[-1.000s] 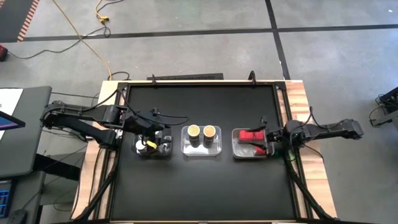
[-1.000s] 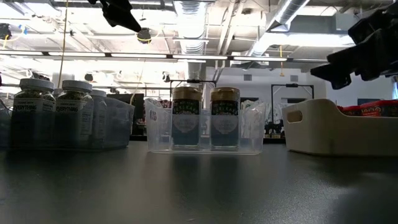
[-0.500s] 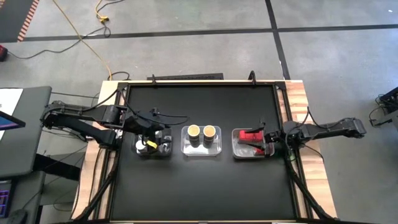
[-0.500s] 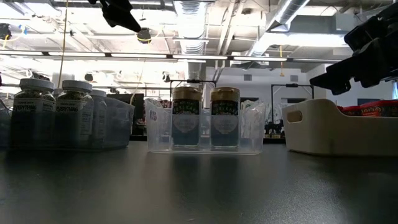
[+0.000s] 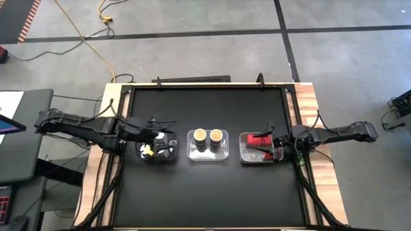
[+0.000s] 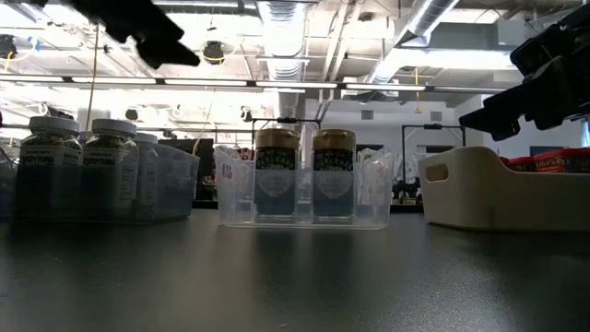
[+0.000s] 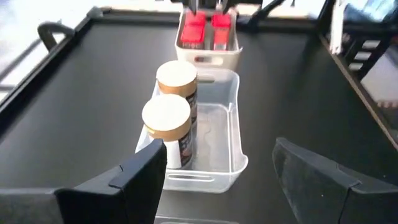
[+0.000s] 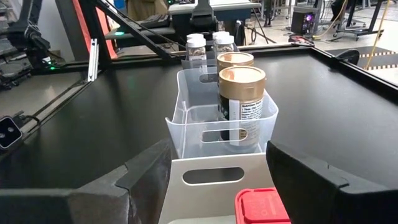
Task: Sort spices by type
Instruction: Return to Home Position
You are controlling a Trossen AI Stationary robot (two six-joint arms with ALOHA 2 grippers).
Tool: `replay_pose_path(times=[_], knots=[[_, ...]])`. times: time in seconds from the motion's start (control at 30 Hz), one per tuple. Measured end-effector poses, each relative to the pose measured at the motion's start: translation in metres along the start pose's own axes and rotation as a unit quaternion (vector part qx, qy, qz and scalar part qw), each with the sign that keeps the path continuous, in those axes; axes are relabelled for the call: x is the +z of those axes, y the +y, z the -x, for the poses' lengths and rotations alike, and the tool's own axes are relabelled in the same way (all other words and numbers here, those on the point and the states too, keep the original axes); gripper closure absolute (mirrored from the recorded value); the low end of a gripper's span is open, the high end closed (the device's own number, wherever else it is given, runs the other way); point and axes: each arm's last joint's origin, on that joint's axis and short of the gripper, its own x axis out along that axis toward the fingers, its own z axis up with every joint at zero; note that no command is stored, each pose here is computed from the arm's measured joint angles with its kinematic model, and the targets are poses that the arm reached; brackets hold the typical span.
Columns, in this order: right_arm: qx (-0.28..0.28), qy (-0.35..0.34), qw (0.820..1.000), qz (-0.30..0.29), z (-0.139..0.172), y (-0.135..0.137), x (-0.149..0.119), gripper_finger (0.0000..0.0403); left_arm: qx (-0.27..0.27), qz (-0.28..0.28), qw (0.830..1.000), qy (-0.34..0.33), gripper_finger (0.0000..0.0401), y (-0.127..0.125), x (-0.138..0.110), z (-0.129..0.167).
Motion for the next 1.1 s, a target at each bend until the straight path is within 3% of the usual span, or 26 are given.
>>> replay_pose_path(times=[0.23, 0.63, 1.1], knots=[[0.0, 0.0, 1.0, 0.0, 0.0, 0.0, 0.0, 0.0111, -0.006, 0.011, 0.997, -0.071, 0.012, 0.007, -0.044, 0.021], [0.0, 0.0, 1.0, 0.0, 0.0, 0.0, 0.0, 0.0111, 0.01, 0.011, 0.984, -0.177, 0.012, 0.019, -0.098, 0.033], [-0.001, -0.001, 1.0, 0.0, 0.0, 0.0, 0.0, 0.0111, -0.036, -0.025, 0.963, -0.265, 0.012, 0.021, -0.124, 0.042]])
